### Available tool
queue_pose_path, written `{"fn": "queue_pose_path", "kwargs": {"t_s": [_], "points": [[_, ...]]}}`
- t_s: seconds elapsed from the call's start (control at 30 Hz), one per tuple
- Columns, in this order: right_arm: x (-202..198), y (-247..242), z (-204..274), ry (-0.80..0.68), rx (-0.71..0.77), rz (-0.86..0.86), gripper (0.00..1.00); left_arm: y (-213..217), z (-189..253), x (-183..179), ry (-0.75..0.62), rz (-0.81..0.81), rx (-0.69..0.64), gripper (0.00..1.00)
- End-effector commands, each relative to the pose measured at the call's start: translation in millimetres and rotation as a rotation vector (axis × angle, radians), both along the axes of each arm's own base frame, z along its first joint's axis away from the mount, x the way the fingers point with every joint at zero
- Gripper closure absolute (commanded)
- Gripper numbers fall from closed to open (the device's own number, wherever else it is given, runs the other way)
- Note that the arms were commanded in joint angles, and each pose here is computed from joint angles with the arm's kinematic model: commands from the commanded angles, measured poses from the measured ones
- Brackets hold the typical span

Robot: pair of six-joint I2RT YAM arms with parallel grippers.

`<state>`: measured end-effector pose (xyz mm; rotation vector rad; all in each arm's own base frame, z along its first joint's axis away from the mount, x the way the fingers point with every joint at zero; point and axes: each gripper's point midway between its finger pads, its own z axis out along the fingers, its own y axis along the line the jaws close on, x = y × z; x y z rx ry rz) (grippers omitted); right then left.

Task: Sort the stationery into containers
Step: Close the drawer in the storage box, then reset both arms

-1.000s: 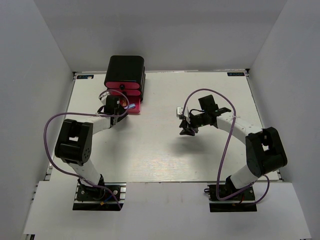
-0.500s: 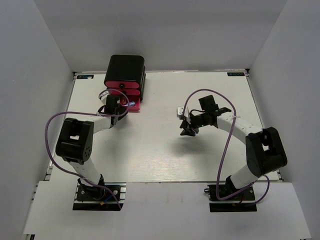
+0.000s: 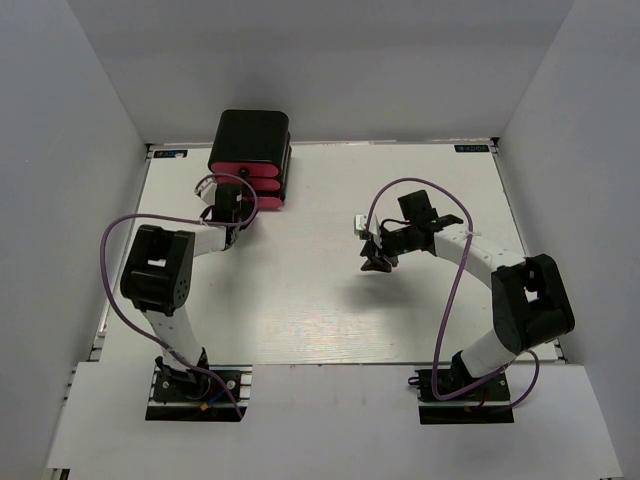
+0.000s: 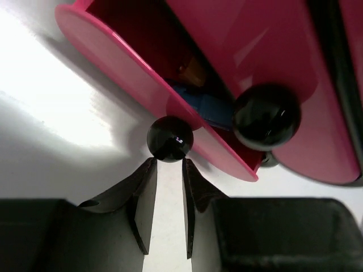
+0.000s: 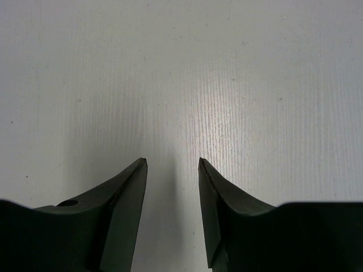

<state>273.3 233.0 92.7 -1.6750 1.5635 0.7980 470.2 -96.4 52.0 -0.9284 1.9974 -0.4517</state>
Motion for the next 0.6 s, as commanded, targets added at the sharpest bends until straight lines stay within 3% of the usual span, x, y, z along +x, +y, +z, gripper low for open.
{"fn": "queue_pose_path", "kwargs": {"t_s": [0.0,0.4,0.57], "points": [[4.6,-0.8,9.4,-0.019,0.012,0.001,0.52,-1.9,24.1,25.5,-0.088,0.058,-0.077,0.65],[3.8,-3.1,7.6,-0.015,0.011,-0.005,0.52,-9.2,24.0,39.0,-0.090,0.074,-0.139,0.62],[2.0,-3.2,8.6,-0.015,0.013,-0.006,0.52,-10.5,16.5,8.0,-0.065,0.040,-0.156,0.56]]}}
